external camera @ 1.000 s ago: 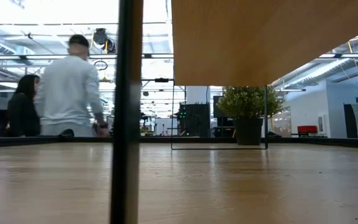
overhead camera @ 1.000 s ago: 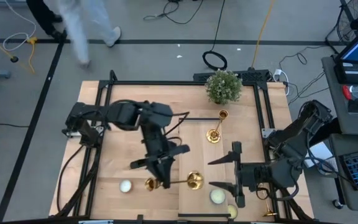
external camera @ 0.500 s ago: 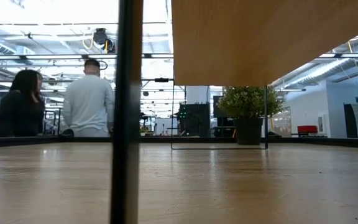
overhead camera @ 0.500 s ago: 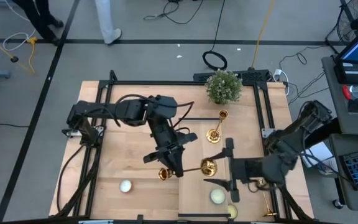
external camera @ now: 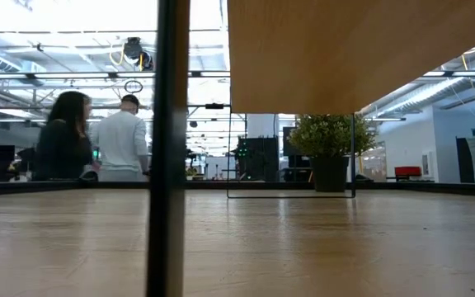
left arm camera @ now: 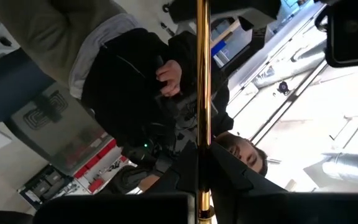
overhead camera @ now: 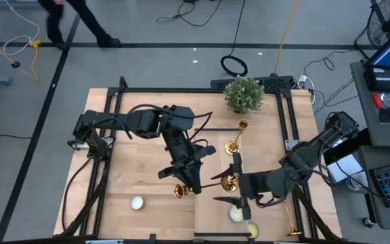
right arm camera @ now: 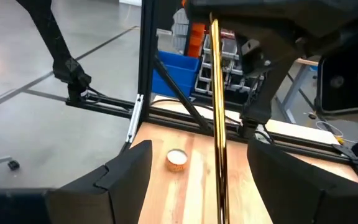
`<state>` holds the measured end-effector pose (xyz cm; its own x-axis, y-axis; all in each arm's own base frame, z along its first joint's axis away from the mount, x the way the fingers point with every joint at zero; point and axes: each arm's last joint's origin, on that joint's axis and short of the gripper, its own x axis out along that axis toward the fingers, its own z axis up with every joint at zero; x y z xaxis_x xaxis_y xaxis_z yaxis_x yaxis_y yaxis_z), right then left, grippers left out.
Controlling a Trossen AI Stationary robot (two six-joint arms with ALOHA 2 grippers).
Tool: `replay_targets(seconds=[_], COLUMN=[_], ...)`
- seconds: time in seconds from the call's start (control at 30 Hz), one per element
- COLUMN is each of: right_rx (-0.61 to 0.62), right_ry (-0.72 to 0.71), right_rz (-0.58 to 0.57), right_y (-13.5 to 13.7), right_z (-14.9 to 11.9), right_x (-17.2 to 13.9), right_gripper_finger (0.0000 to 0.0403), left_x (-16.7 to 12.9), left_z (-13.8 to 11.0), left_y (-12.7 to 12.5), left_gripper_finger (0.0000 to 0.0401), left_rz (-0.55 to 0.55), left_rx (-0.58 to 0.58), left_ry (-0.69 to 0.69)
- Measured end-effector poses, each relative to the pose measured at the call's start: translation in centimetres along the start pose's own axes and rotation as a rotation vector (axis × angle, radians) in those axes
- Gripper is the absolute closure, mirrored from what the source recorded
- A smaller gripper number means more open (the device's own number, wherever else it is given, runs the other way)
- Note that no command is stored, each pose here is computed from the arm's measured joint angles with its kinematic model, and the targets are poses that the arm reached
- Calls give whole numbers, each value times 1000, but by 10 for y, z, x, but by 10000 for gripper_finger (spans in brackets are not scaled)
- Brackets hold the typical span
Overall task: Pick & Place candle stick holders
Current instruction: Put the top gold candle holder on the shelf
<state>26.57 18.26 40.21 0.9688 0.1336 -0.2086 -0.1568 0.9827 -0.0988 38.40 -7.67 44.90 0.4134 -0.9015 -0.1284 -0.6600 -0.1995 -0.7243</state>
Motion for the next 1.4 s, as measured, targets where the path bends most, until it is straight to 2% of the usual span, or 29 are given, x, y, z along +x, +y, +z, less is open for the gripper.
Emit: replay_targets(seconds=[0.17,0.3,0.77,0.87,1.07,1.23,1.4], right_rx=[25,55,107,120,161,193,214], right_ry=[27,52,83,83,98,114,113], right_rz=[22,26,82,83,97,98,102], right_y=[-2,-7,-11,-11,-10,-11,-11], right_z=[-3,-5,-7,-7,-8,-9,-8], right_x=[1,4,6,6,6,3,2], right_gripper_finger=[165,199,388,388,395,394,395], left_x=[0,0,2,3,2,-5,-13], left_z=[0,0,0,0,-1,-1,1], left_y=[0,0,1,1,0,-6,-8], left_gripper_finger=[386,386,386,383,340,324,321], left_rz=[-4,-3,3,6,-4,-70,-86], left_rx=[7,6,39,64,164,305,390], left_ry=[-8,-8,-3,1,-5,-86,-139])
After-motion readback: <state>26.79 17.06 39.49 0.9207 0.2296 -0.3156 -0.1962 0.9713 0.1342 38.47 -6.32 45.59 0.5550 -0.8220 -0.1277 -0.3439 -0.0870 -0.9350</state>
